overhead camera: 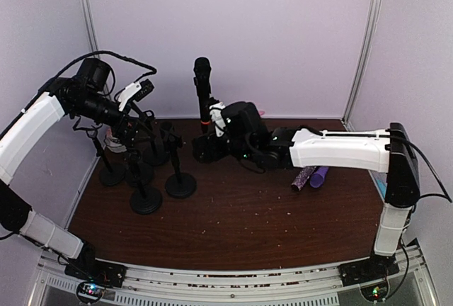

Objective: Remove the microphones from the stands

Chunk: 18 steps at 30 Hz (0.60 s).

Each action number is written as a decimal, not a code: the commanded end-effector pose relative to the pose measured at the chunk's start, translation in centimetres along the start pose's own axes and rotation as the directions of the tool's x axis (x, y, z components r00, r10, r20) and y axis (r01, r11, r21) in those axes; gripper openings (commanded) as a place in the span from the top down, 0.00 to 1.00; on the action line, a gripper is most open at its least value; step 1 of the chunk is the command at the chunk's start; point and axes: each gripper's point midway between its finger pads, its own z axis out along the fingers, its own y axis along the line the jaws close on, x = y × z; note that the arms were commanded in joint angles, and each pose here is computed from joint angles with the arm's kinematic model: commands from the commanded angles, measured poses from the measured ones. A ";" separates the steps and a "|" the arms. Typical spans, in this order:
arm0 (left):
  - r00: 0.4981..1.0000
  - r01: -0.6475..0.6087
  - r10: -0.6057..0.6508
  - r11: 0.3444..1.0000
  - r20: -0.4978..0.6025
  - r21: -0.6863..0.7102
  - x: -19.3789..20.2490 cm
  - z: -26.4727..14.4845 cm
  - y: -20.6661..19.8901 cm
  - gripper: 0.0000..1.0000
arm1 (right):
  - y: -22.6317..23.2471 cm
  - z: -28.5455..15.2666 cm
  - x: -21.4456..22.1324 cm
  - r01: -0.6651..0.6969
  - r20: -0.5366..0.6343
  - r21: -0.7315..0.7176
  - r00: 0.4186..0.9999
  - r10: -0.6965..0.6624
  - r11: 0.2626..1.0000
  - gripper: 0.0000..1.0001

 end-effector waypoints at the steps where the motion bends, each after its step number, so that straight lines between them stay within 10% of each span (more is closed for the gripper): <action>1: 0.998 -0.012 0.012 1.000 0.056 -0.008 -1.5 -0.6 0.3 0.02 | -6.6 -0.4 -4.4 -0.003 0.036 0.160 0.999 -0.002 0.987 0.00; 18: 0.999 -0.015 0.015 1.000 0.045 -0.003 -0.8 -0.3 0.2 0.02 | -7.1 6.8 -13.0 0.020 0.226 0.131 0.973 -0.049 0.991 0.03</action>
